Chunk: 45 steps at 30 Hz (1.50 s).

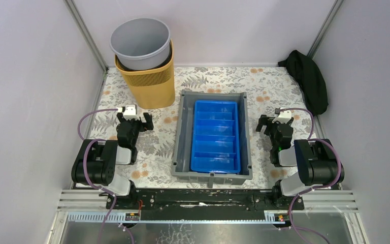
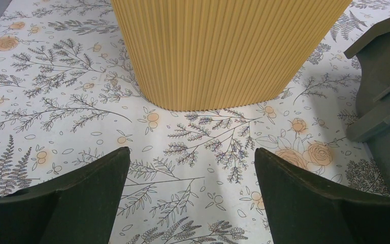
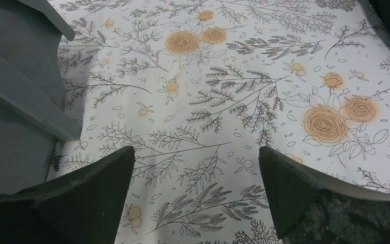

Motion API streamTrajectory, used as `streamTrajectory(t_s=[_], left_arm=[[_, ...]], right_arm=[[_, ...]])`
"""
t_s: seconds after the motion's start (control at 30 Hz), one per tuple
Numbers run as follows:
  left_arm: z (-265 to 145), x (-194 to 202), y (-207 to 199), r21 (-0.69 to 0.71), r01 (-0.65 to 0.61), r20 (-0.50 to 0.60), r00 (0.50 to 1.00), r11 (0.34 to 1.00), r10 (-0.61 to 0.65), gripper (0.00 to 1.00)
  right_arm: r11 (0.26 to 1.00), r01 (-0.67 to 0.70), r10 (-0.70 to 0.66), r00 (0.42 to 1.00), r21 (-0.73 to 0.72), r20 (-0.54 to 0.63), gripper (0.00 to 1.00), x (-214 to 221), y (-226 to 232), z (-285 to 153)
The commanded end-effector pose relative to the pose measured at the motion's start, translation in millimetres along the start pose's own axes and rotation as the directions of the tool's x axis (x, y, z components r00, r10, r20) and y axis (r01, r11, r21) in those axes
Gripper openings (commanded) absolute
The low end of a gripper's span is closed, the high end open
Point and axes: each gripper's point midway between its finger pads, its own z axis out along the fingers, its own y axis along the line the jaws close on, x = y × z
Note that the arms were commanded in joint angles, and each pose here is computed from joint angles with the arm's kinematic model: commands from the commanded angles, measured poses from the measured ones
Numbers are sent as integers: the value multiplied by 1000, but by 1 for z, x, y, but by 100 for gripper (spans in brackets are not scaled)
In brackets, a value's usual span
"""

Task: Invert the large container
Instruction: Pick up the container from the container.

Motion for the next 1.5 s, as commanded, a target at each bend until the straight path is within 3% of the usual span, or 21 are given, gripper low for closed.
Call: streamTrajectory(t_s=[0.0, 0.4, 0.5, 0.67, 1.0, 1.2, 1.33, 1.47], left_arm=[[5, -10, 2, -15, -24, 32, 999, 1000, 24, 100], [4, -12, -5, -7, -54, 39, 998, 998, 55, 100], [3, -18, -10, -6, -78, 30, 997, 997, 78, 100], [-4, -44, -11, -104, 15, -21, 1000, 994, -18, 100], [-42, -166, -80, 91, 175, 77, 980, 980, -182, 100], [-91, -245, -104, 236, 279, 106, 945, 931, -310, 100], [-128, -280, -101, 230, 413, 80, 894, 881, -440, 100], [-155, -295, -100, 220, 448, 36, 884, 866, -466, 100]], right_arm=[[1000, 9, -9, 999, -3, 52, 99, -17, 0, 5], [1000, 12, -12, 998, -2, 59, 99, -18, 0, 4], [997, 40, -33, 994, -71, 100, 99, -24, 11, -5], [997, 4, 2, 996, -74, 86, 99, -54, 13, -20], [974, 43, 0, 981, -223, 192, 99, -155, 39, -103], [963, -86, 160, 944, -254, 287, 99, -220, 42, -163], [935, -216, 279, 938, -280, 208, 99, -244, 47, -190], [924, -250, 272, 962, -291, 36, 99, -253, 58, -208]])
